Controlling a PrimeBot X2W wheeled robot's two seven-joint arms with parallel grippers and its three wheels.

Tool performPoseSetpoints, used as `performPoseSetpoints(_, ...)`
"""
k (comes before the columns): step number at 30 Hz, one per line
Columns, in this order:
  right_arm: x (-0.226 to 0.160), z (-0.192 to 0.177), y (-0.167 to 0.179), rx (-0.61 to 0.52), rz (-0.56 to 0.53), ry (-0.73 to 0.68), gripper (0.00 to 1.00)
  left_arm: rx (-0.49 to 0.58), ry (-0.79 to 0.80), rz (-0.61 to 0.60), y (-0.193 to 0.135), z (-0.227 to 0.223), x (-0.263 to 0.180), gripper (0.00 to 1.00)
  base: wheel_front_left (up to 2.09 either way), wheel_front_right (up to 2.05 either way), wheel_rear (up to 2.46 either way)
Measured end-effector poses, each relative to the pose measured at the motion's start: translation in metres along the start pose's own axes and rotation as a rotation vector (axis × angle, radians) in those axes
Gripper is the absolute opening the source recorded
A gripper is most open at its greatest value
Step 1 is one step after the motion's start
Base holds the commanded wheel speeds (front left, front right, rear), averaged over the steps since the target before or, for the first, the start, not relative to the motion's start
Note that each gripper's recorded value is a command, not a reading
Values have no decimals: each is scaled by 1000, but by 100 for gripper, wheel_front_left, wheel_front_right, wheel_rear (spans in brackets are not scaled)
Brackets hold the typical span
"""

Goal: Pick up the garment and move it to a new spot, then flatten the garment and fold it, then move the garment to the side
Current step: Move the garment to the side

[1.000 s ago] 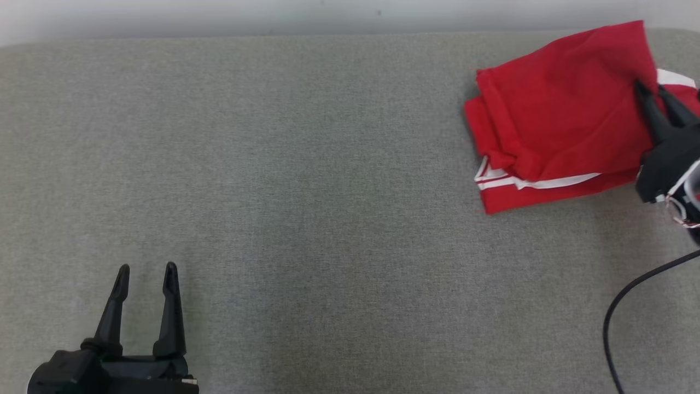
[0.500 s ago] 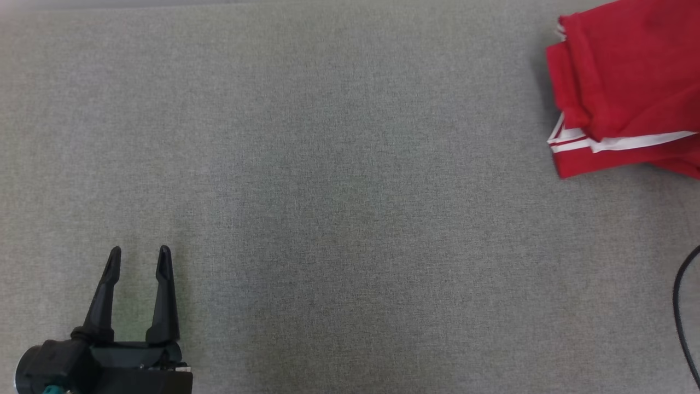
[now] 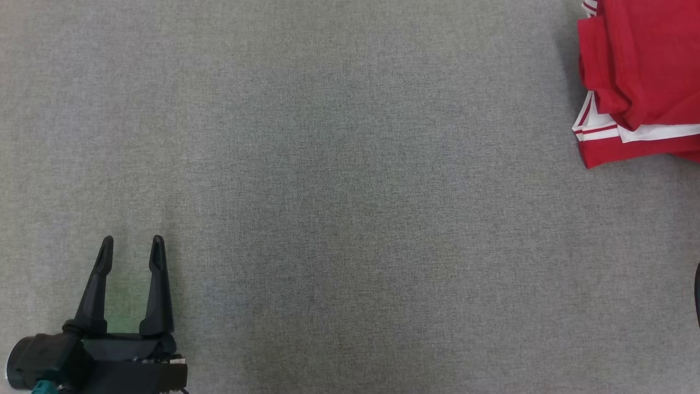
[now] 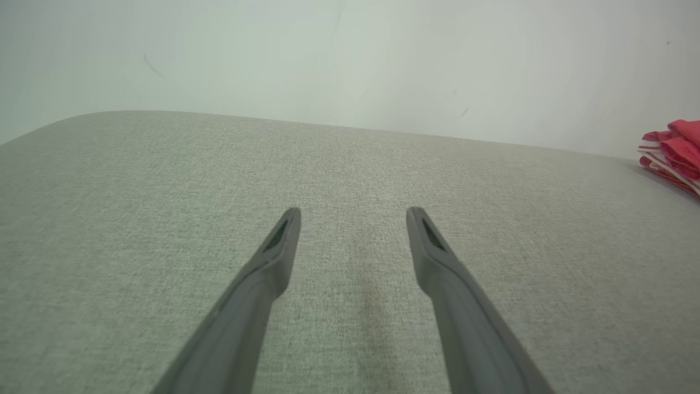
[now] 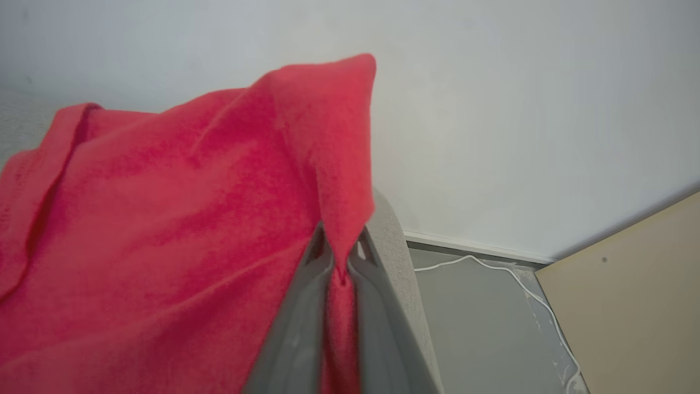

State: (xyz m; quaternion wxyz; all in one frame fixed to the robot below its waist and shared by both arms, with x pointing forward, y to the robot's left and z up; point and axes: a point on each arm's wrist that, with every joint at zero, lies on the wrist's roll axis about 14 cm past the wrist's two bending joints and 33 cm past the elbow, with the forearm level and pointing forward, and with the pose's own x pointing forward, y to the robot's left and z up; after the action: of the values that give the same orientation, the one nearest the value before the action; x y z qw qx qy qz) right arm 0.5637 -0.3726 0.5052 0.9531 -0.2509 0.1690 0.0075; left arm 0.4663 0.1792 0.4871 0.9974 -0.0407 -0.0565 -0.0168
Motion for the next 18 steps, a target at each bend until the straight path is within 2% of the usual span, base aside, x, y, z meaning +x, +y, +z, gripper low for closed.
performPoseSetpoints(3,1,-5,-2,-15,-8,28,0,2,1,2,1,0,0,100,0,0,0)
performPoseSetpoints(4,1,-7,-3,-14,-12,36,13,2,0,1,1,0,1,100,0,0,0)
performPoseSetpoints(5,0,-10,-4,-13,-15,54,36,3,0,0,1,0,1,100,0,0,0)
performPoseSetpoints(6,0,-14,-3,-17,-12,74,49,4,0,-1,1,0,0,100,0,0,0)
performPoseSetpoints(7,0,-15,-2,-18,-11,77,94,4,-1,-1,0,0,0,100,0,0,0)
performPoseSetpoints(8,0,-14,-3,-16,-13,72,100,4,-1,0,1,0,0,100,0,0,0)
performPoseSetpoints(13,-4,-14,-15,-55,-43,81,100,6,-4,6,3,3,-1,100,0,0,0)
performPoseSetpoints(18,-5,11,-17,-14,-64,-17,100,6,-19,9,2,10,-3,100,0,0,0)
